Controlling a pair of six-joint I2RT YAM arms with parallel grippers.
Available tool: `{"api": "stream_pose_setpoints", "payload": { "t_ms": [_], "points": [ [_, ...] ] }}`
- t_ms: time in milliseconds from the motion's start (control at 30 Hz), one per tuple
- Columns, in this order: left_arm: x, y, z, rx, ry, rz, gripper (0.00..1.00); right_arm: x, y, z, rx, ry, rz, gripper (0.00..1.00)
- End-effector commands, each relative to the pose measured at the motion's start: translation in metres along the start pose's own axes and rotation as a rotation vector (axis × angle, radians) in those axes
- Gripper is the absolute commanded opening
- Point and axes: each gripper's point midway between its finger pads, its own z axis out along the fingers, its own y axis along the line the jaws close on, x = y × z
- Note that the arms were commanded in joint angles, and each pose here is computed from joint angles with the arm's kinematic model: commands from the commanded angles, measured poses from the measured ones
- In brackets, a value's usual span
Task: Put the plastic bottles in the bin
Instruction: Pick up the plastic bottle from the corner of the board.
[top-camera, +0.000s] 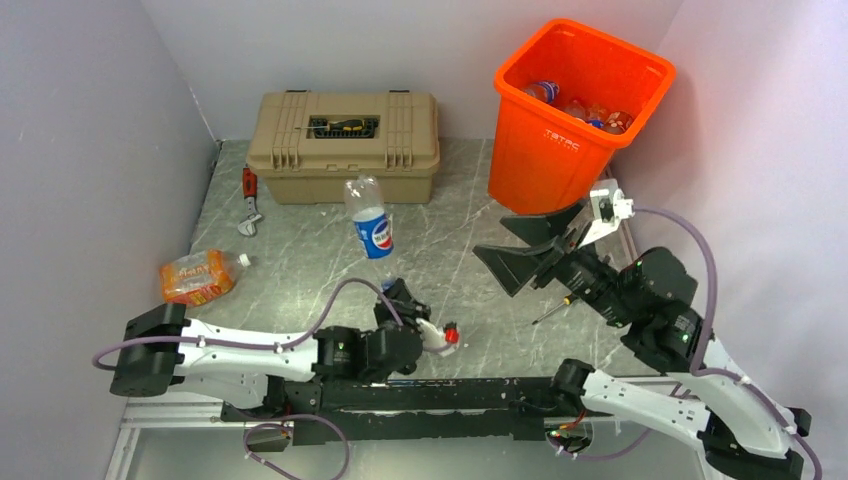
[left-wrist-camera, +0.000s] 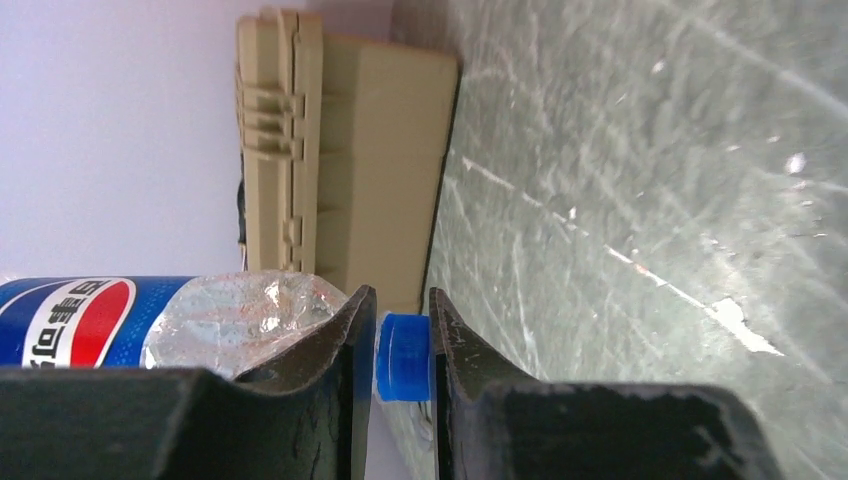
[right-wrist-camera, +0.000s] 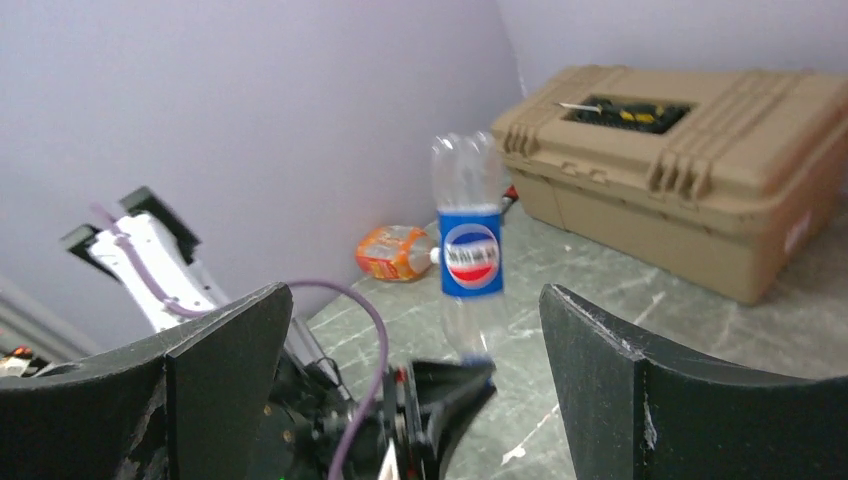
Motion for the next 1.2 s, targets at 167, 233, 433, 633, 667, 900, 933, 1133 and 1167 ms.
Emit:
{"api": "stream_pose_setpoints", "payload": {
  "t_ms": [167,233,433,633,667,900,933,1133,1167],
  "points": [
    [-0.068,-0.01,-0.034,-0.072,-0.313,0.06,0.0,0.055,0.034,0.042,-0.16,0.38,-0.067,1.0],
    [-0.075,-0.011,-0.038,-0.076,-0.341,0.068,0.0,0.06,0.032,0.048,-0.148,0.385,-0.055,1.0],
    [-0.088,-0.015,-0.046,-0.08,-0.382,0.079,0.0,0.076,0.023,0.064,-0.1,0.415,-0.031,1.0],
    [-0.091,-0.017,-0.05,-0.086,-0.395,0.076,0.0,0.083,0.011,0.07,-0.055,0.403,-0.04,1.0],
    [-0.091,-0.017,-0.051,-0.086,-0.395,0.078,0.0,0.086,0.01,0.071,-0.05,0.409,-0.042,1.0],
    [-0.096,-0.018,-0.057,-0.091,-0.399,0.091,0.0,0.101,0.002,0.087,-0.026,0.419,-0.048,1.0],
    [-0.096,-0.018,-0.057,-0.091,-0.399,0.093,0.0,0.103,0.001,0.089,-0.026,0.415,-0.049,1.0],
    [-0.098,-0.02,-0.058,-0.098,-0.397,0.096,0.0,0.119,-0.002,0.102,-0.028,0.441,-0.05,0.99],
    [-0.099,-0.02,-0.057,-0.098,-0.397,0.096,0.0,0.122,-0.002,0.103,-0.035,0.449,-0.049,0.95]
  ]
}}
